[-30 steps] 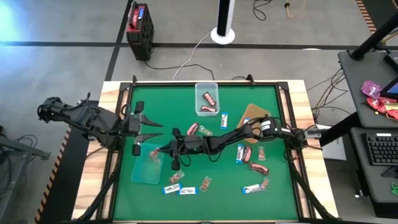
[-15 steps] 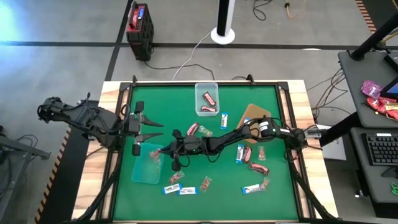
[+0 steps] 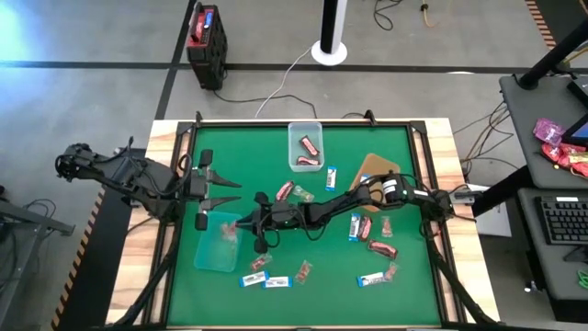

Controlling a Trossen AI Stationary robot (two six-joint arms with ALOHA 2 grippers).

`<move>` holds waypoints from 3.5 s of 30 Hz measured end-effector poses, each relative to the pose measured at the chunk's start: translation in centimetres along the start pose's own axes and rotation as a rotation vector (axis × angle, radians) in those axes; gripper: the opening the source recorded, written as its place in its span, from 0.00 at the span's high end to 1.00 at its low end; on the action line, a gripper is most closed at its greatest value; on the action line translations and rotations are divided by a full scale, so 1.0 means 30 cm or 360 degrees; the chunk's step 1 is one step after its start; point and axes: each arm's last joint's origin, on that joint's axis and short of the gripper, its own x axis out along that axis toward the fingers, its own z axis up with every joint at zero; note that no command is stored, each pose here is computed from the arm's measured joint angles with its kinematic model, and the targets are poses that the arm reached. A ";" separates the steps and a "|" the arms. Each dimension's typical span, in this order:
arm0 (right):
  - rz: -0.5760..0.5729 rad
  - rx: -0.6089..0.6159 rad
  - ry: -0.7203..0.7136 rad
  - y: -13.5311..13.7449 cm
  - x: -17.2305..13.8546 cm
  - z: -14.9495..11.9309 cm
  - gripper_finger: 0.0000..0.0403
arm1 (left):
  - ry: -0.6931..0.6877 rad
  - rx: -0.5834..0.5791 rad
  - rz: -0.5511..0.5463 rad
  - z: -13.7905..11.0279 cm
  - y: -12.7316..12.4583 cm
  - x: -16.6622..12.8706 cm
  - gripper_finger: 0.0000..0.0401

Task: Sort candy by brand, put in halloween buckets
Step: Put the red gummy candy into the blue bin, then put the white chocolate into the orange bin

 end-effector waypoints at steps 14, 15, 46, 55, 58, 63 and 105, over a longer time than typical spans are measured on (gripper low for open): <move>-0.0002 -0.0022 0.0027 0.000 -0.005 0.014 0.67 | 0.0003 0.0000 0.0000 -0.001 0.000 0.000 0.74; -0.0001 -0.0038 0.0051 -0.001 -0.011 0.027 0.66 | 0.0008 -0.0005 -0.0002 -0.002 -0.001 0.000 0.74; -0.0224 0.0258 0.1232 0.490 -0.774 0.458 0.56 | 0.0882 -0.0014 -0.0436 -0.258 -0.370 0.386 0.74; -0.0399 0.0676 0.1570 0.576 -0.886 0.403 0.51 | 0.0949 0.0029 -0.0606 -0.340 -0.532 0.447 0.68; -0.0420 0.0744 0.1565 0.602 -0.901 0.397 0.51 | 0.0989 0.0013 -0.0602 -0.367 -0.573 0.458 0.59; -0.0463 0.0755 0.1504 0.626 -0.914 0.392 0.51 | 0.0868 0.0033 -0.0552 -0.397 -0.641 0.499 0.43; -0.0545 0.0399 0.1084 0.618 -0.883 0.412 0.51 | 0.0942 -0.0061 -0.0344 -0.564 -0.707 0.621 0.83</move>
